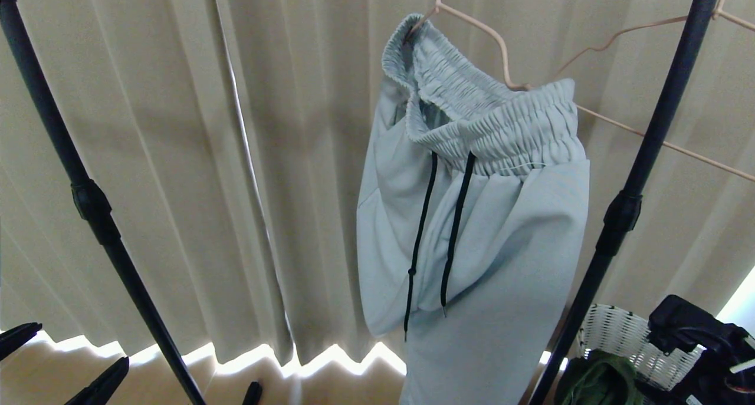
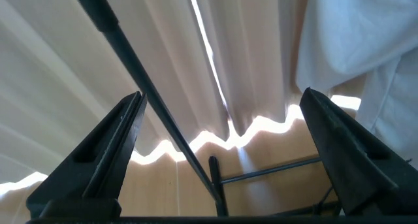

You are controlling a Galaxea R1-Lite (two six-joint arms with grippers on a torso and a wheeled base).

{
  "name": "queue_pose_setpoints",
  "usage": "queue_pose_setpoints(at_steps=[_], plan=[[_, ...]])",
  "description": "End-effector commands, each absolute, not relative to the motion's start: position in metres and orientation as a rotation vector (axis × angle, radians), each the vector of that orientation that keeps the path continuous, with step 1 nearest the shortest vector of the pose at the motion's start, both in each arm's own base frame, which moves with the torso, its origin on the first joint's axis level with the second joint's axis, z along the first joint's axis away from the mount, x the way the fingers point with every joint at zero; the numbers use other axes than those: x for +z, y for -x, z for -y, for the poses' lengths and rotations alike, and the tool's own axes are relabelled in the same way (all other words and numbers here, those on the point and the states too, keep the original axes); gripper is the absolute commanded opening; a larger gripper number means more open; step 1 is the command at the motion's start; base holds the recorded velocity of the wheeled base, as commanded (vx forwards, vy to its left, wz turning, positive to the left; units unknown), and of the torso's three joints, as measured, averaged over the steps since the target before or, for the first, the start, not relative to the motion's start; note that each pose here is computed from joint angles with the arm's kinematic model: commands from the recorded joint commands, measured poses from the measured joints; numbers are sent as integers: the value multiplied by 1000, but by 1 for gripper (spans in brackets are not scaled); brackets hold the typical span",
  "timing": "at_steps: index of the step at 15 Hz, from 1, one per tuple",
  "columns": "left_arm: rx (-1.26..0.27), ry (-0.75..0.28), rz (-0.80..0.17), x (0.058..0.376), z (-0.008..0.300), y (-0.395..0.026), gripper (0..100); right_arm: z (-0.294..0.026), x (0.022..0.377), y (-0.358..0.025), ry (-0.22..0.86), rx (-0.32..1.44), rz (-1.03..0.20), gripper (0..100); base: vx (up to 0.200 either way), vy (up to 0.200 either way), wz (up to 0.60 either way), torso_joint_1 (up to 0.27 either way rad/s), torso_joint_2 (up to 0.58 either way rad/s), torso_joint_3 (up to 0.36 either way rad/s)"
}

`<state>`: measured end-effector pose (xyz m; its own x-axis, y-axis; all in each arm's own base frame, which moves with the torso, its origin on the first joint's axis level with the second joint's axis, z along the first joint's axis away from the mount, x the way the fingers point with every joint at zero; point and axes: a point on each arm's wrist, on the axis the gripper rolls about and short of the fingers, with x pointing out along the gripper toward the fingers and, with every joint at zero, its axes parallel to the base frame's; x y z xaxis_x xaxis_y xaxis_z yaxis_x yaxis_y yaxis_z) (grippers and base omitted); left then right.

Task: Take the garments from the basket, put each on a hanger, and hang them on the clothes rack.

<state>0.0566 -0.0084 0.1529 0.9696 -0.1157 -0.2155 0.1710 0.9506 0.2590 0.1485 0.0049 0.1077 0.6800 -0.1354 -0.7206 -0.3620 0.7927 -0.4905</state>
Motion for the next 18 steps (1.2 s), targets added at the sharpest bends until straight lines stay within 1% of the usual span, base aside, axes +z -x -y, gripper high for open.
queue_pose_setpoints(at_steps=[1,7,9,13,16,17,18], plan=[[-151,-280,-200,153,9,-57,100,-1,95,-172,666,152,-931,100,0,0,0,0,0,0],[-151,-280,-200,152,9,-56,100,-14,88,-187,688,227,-941,100,0,0,0,0,0,0],[-151,-281,-201,152,9,-56,100,-17,78,-197,701,244,-986,100,0,0,0,0,0,0],[-152,-282,-206,152,9,-57,100,-15,75,-212,725,188,-1019,100,0,0,0,0,0,0],[-152,-282,-209,152,9,-57,100,-13,69,-219,723,179,-1047,100,0,0,0,0,0,0],[-152,-282,-209,152,9,-57,100,-13,67,-221,724,181,-1056,0,0,0,0,0,0,0],[-154,-282,-210,151,9,-57,100,-13,65,-222,725,180,-1063,0,0,0,0,0,0,0]])
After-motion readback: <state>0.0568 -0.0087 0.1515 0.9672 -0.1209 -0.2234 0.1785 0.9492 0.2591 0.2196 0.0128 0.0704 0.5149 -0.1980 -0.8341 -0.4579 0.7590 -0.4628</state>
